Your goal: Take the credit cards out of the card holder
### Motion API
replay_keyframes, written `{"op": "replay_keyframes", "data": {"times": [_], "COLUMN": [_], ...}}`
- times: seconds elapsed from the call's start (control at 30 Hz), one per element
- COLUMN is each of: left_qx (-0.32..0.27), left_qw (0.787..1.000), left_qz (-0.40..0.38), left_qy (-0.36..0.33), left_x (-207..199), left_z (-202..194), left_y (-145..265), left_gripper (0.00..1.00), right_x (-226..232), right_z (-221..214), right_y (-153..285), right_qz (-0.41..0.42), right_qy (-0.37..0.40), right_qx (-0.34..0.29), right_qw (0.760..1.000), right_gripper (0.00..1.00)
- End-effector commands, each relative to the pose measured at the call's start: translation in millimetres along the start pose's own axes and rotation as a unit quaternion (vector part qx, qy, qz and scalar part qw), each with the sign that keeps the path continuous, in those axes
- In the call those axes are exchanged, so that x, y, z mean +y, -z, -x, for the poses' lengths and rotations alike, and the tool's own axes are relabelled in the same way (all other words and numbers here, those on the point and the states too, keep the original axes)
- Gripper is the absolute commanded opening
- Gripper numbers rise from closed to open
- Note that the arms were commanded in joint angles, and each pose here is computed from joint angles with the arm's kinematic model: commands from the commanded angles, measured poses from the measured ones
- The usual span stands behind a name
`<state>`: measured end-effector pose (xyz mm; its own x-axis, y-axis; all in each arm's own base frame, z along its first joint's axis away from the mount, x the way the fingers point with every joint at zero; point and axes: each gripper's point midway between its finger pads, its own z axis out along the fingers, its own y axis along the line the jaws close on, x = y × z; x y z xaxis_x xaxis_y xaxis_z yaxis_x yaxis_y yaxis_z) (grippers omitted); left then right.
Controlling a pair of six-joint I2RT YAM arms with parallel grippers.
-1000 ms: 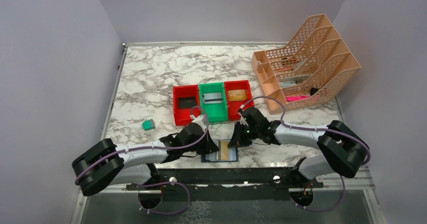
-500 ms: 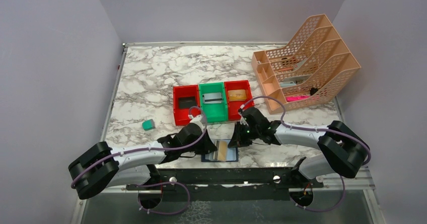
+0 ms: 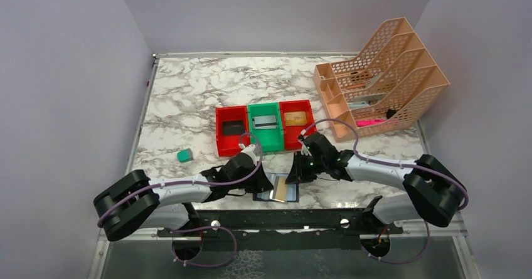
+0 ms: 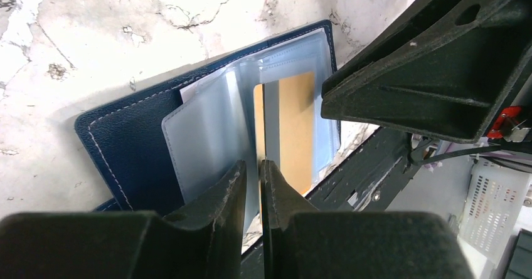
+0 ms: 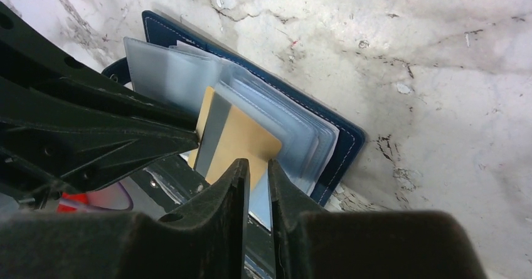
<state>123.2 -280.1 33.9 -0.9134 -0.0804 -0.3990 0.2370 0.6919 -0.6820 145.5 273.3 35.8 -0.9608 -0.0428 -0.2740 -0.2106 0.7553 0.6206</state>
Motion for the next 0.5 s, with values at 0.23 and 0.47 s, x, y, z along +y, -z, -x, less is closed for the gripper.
{"op": "replay_keyframes", "data": {"times": [0.23, 0.47], "left_qx": [-0.006, -0.005], "left_qw": [1.000, 1.000], "left_qz": [-0.012, -0.012], "left_qy": [-0.008, -0.010], "left_x": [-10, -11], "left_z": [6, 7], "left_y": [1, 0], "left_gripper": [0.20, 0.23], "right_x": [6, 23], "right_z": [24, 7], "right_y": [27, 12], "right_qz": [-0.013, 0.045], "right_qy": [0.013, 0.016], "right_qx": [-0.082, -0.023], "right_qw": [0.996, 0.999], "right_gripper": [0.33, 0.33]}}
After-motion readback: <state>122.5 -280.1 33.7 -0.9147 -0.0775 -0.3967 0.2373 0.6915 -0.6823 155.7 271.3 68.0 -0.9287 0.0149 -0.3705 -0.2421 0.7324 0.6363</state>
